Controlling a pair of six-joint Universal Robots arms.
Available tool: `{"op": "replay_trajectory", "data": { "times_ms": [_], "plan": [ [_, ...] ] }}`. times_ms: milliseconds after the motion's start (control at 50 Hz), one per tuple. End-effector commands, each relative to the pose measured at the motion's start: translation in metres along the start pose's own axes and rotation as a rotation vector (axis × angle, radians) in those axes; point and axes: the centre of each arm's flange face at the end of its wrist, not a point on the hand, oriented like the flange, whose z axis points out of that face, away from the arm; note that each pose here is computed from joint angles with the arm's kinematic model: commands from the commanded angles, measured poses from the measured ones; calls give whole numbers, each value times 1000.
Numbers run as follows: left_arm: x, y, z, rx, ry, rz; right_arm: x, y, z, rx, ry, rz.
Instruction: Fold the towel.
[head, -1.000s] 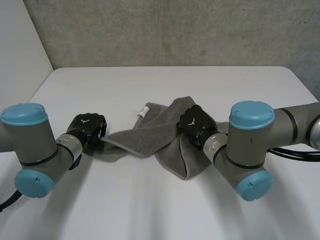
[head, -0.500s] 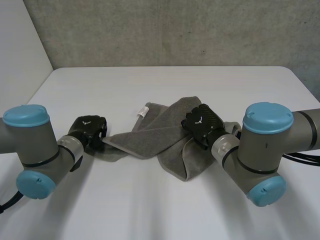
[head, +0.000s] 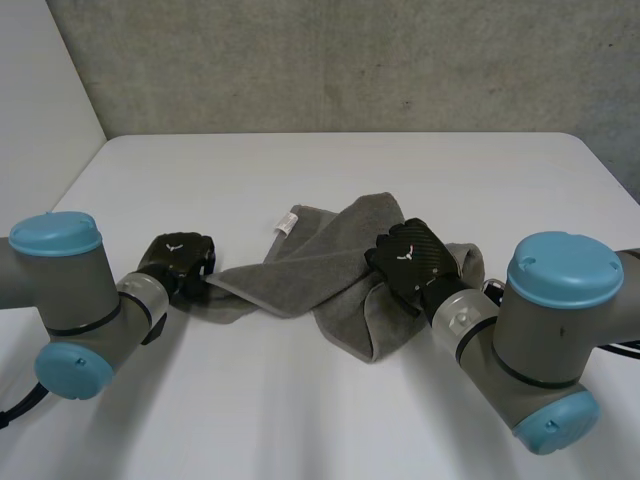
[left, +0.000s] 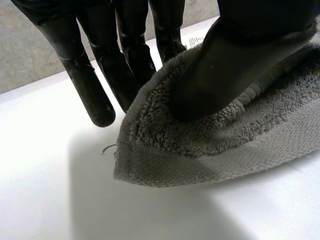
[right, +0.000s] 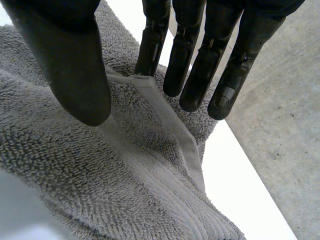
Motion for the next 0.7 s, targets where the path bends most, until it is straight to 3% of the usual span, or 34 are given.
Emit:
{"op": "replay_trajectory", "data": {
  "times_ms": [20,320,700],
  "plan": [
    [1,2,-1,-7,1,-1,-5,6,-6,2,4,2],
    [2,3,-1,-5,5,1,-5,12,-3,22,30,0],
    [5,9,0,-15,16,-3,-18,23,31,66,42,-14]
  ]
}}
